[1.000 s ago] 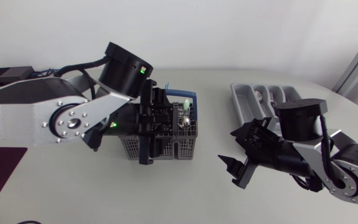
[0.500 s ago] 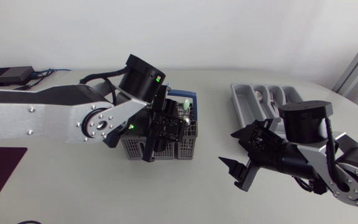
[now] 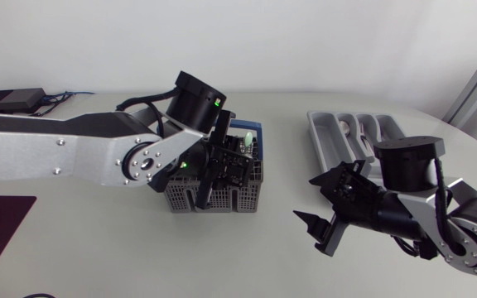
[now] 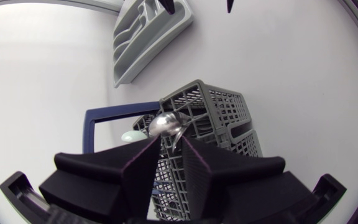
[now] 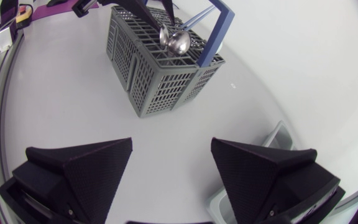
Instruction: Unload the cutlery basket into the drawer organizer.
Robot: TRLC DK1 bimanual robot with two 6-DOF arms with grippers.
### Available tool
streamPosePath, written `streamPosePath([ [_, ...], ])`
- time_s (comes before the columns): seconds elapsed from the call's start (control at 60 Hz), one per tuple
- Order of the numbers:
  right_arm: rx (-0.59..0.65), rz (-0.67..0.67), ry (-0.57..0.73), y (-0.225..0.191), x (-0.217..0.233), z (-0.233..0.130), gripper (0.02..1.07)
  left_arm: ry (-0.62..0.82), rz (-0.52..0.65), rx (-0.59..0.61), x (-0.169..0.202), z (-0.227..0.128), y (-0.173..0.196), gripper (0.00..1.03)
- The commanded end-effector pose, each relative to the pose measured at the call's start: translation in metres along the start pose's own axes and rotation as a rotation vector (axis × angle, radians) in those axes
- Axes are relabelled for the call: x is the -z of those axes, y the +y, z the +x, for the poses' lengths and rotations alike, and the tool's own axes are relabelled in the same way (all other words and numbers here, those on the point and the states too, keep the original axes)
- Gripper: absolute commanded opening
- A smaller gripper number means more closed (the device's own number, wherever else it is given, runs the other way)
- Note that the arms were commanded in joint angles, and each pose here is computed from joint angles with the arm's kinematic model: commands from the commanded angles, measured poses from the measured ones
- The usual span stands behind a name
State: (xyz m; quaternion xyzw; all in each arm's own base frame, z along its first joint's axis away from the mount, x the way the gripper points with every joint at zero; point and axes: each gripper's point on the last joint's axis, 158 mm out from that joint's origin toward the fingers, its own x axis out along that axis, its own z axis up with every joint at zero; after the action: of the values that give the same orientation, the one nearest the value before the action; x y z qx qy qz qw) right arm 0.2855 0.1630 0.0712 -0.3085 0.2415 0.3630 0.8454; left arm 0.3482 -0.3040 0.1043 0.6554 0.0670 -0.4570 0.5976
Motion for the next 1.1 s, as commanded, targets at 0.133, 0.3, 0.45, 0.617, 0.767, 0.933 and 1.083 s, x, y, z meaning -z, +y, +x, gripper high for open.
streamPosePath([
  [0.133,-0.011,-0.002,0.018,0.005,0.011,0.001,0.93,0.006,0.064,-0.012,-0.001,0.008,0.000,0.19],
  [0.3,-0.012,0.000,0.019,0.005,0.012,0.001,0.93,0.008,0.067,0.001,0.000,0.012,-0.008,0.18],
  [0.45,-0.010,-0.001,0.017,0.006,0.013,0.002,0.93,0.013,0.076,0.011,0.004,0.016,-0.016,0.16],
  [0.617,-0.011,0.000,0.018,0.006,0.014,0.002,0.93,0.016,0.080,0.026,0.005,0.017,-0.024,0.15],
  [0.767,-0.009,0.001,0.016,0.006,0.013,0.002,0.93,0.018,0.083,0.024,0.007,0.016,-0.024,0.13],
  [0.933,-0.006,0.000,0.014,0.005,0.012,0.002,0.93,0.020,0.088,0.022,0.008,0.016,-0.025,0.11],
  [1.083,-0.006,0.002,0.014,0.005,0.012,0.002,0.93,0.016,0.087,-0.004,0.008,0.010,-0.019,0.10],
])
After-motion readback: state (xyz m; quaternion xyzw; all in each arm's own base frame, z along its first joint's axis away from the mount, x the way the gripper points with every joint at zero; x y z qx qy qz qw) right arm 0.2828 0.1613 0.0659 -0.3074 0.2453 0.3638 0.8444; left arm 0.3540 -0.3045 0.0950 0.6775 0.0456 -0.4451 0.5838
